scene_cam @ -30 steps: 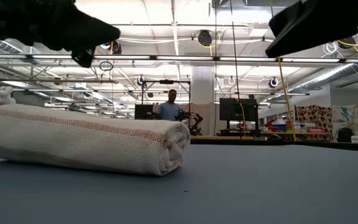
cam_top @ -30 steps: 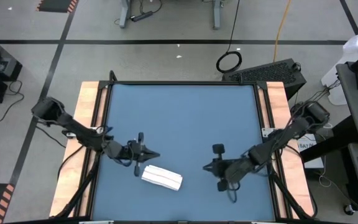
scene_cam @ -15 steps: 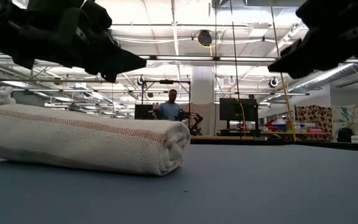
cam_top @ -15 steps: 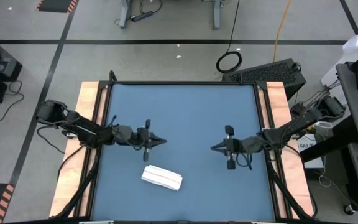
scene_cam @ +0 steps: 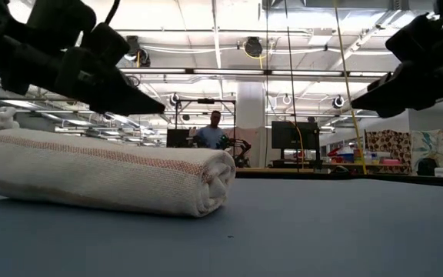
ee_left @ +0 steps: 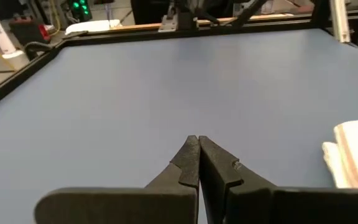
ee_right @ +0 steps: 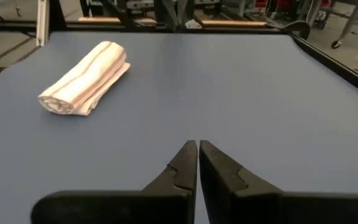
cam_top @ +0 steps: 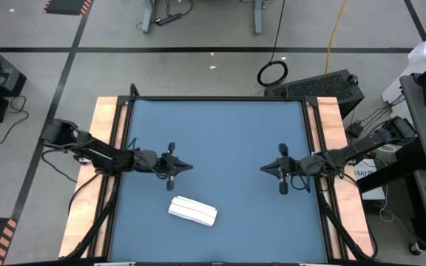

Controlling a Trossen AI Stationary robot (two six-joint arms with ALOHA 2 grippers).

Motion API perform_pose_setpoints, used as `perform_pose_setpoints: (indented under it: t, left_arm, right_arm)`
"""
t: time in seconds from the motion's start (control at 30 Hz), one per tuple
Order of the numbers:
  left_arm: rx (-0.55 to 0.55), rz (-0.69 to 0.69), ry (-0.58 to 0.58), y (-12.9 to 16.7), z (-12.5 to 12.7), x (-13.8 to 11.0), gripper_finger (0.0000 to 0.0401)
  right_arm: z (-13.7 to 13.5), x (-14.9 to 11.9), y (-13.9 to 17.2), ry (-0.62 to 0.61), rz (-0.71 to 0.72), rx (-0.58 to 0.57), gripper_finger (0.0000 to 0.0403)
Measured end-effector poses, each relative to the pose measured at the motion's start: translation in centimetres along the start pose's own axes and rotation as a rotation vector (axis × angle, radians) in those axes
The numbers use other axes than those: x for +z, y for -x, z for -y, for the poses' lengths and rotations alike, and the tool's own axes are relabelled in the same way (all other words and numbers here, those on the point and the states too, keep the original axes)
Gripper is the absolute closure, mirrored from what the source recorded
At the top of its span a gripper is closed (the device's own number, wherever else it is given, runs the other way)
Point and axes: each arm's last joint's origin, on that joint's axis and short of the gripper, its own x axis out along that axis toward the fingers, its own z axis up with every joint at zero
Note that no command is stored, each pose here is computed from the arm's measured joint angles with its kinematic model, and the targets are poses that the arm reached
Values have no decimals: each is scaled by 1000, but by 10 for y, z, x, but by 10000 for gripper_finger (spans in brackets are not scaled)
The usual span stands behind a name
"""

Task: Roll towel
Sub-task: Return to Home Position

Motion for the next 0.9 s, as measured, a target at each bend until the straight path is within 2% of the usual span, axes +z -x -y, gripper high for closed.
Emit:
perform_pose_setpoints:
  t: [0.4, 0.5, 0.9]
  left_arm:
    - [17, 95, 19, 39, -9, -6, 397]
    - [16, 105, 26, 45, -9, -6, 397]
    - [14, 91, 1, 56, -11, -3, 397]
  right_arm:
    - [8, -17, 13, -20, 45, 14, 393]
    - [7, -18, 15, -13, 45, 60, 393]
    - [10, -13, 24, 60, 95, 88, 393]
